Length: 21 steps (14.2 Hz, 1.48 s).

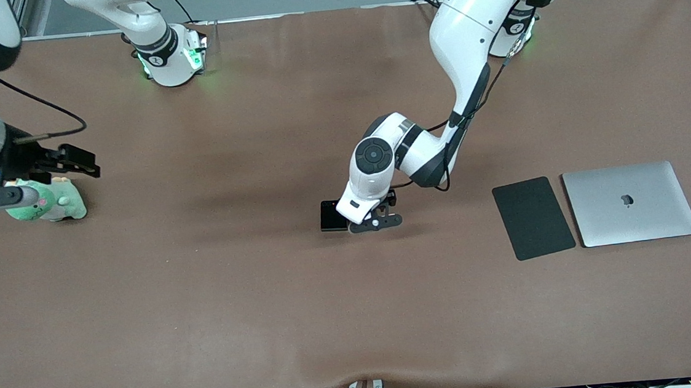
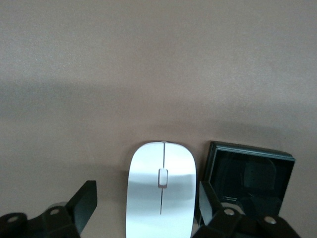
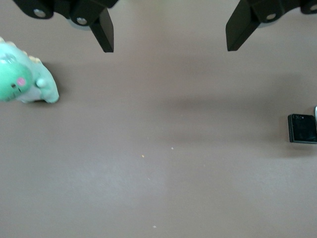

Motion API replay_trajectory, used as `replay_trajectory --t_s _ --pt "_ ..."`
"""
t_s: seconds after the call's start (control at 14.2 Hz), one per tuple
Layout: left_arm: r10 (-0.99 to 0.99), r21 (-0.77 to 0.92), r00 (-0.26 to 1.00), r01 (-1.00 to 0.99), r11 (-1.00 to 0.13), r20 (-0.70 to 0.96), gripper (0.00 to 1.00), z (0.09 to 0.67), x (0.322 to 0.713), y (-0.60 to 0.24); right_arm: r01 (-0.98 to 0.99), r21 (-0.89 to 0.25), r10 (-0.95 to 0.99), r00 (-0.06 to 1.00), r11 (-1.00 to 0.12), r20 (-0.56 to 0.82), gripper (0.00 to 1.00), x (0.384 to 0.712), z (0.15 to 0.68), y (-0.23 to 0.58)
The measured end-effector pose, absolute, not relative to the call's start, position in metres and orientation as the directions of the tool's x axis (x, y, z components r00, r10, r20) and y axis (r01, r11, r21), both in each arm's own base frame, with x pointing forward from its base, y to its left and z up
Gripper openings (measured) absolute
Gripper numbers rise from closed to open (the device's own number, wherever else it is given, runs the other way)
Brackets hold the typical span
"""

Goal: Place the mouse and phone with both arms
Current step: 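Grasp the white mouse with the left gripper while the right gripper reaches the phone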

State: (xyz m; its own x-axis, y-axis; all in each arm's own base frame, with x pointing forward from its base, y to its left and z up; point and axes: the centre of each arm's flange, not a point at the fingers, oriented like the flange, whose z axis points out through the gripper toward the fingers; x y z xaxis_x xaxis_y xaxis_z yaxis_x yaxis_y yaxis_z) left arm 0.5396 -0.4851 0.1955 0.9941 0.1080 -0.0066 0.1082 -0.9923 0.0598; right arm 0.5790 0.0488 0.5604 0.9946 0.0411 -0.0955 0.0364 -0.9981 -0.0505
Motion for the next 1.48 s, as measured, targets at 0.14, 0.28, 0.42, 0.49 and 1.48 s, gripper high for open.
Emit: replay_trajectory --t_s 0.14,0.28,0.42,0.49,1.48 --pt "0.105 0.060 0.994 0.105 -0.993 -0.007 0.91 0.192 0.539 -0.488 0.042 -0.048 0.046 0.995 -0.998 -0.090 1.00 0.592 0.538 0.072" --pt "0.099 0.062 0.995 0.099 -0.993 -0.006 0.91 0.189 0.536 -0.492 0.027 -0.045 0.031 0.997 -0.999 -0.076 1.00 0.604 0.514 0.104" --pt "0.097 0.062 0.995 0.097 -0.993 -0.006 0.90 0.185 0.535 -0.493 0.002 -0.044 0.004 0.999 -0.999 -0.052 1.00 0.614 0.489 0.142" --pt "0.096 0.061 0.995 0.096 -0.994 -0.006 0.89 0.184 0.534 -0.494 -0.010 -0.044 -0.008 0.999 -0.999 -0.043 1.00 0.618 0.475 0.160" --pt "0.084 0.052 0.996 0.084 -0.995 -0.001 0.72 0.181 0.532 -0.495 -0.114 -0.102 -0.108 0.992 -0.988 -0.062 1.00 0.635 0.372 0.235"
